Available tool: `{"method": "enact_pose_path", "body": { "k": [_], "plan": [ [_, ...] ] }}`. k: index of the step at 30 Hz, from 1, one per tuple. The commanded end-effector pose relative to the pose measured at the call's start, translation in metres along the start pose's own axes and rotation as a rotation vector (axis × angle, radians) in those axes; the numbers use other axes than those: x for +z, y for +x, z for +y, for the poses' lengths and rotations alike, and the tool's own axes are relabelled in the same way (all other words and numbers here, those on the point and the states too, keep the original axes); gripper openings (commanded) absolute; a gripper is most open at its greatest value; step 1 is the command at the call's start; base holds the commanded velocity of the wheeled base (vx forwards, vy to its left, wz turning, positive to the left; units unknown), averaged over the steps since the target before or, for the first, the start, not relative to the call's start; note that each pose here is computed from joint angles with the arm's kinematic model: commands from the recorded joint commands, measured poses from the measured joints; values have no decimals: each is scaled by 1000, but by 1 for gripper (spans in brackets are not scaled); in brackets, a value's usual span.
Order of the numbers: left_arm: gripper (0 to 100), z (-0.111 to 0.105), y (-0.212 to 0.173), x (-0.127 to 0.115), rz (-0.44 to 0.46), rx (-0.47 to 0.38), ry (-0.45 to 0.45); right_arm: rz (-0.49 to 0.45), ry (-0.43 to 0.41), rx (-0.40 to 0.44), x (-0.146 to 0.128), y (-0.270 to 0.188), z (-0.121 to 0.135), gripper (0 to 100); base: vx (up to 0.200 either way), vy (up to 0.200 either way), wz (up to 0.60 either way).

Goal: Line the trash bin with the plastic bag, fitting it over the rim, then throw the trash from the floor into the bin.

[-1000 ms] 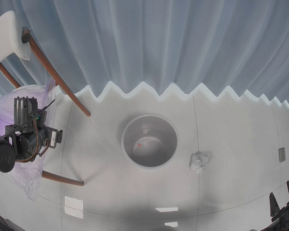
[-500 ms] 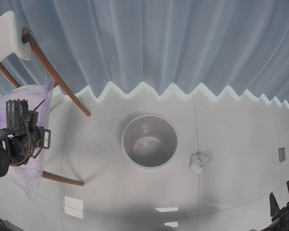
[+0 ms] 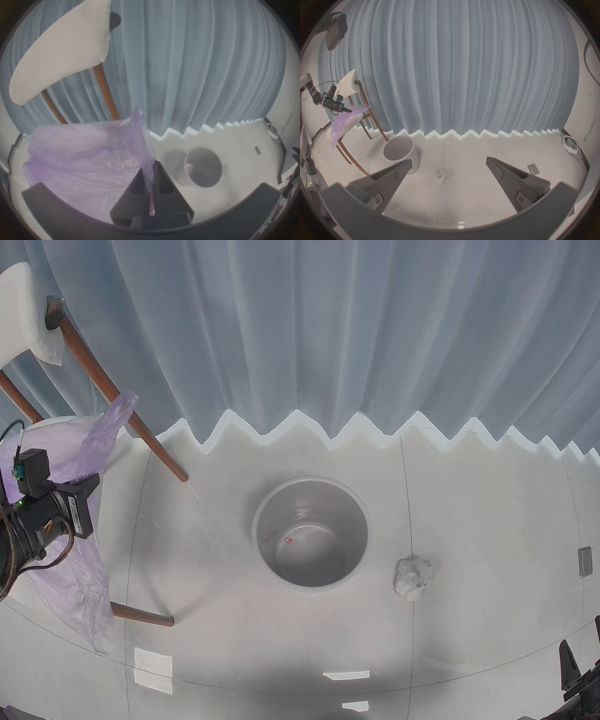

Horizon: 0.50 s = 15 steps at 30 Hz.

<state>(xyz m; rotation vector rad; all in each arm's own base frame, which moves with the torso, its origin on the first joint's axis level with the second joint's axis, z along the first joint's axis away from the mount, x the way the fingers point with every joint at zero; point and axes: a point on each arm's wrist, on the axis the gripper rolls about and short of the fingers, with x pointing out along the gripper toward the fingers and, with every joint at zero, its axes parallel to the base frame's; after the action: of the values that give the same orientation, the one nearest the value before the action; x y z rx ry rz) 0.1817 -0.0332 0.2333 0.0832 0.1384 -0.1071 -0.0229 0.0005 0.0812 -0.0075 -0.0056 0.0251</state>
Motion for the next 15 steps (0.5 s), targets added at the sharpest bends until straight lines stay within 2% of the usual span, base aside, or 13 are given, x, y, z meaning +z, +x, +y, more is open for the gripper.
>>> {"method": "enact_pose_path", "body": {
  "k": [1,3,8,9,11,15],
  "plan": [
    [0,-1,-6,16,-81,-96,-26,1,0,1,-5,0,0,100,0,0,0],
    [0,-2,-1,20,-84,-117,-39,1,0,1,-5,0,0,100,0,0,0],
    [0,-22,16,42,-141,-236,-146,1,0,1,-5,0,0,100,0,0,0],
    [0,-32,23,49,-163,-285,-210,1,0,1,-5,0,0,100,0,0,0],
    [0,-42,30,57,-197,-332,-265,1,0,1,-5,0,0,100,0,0,0],
    [0,-66,50,74,-301,-412,-295,1,0,1,-5,0,0,100,0,0,0]
  ]
}}
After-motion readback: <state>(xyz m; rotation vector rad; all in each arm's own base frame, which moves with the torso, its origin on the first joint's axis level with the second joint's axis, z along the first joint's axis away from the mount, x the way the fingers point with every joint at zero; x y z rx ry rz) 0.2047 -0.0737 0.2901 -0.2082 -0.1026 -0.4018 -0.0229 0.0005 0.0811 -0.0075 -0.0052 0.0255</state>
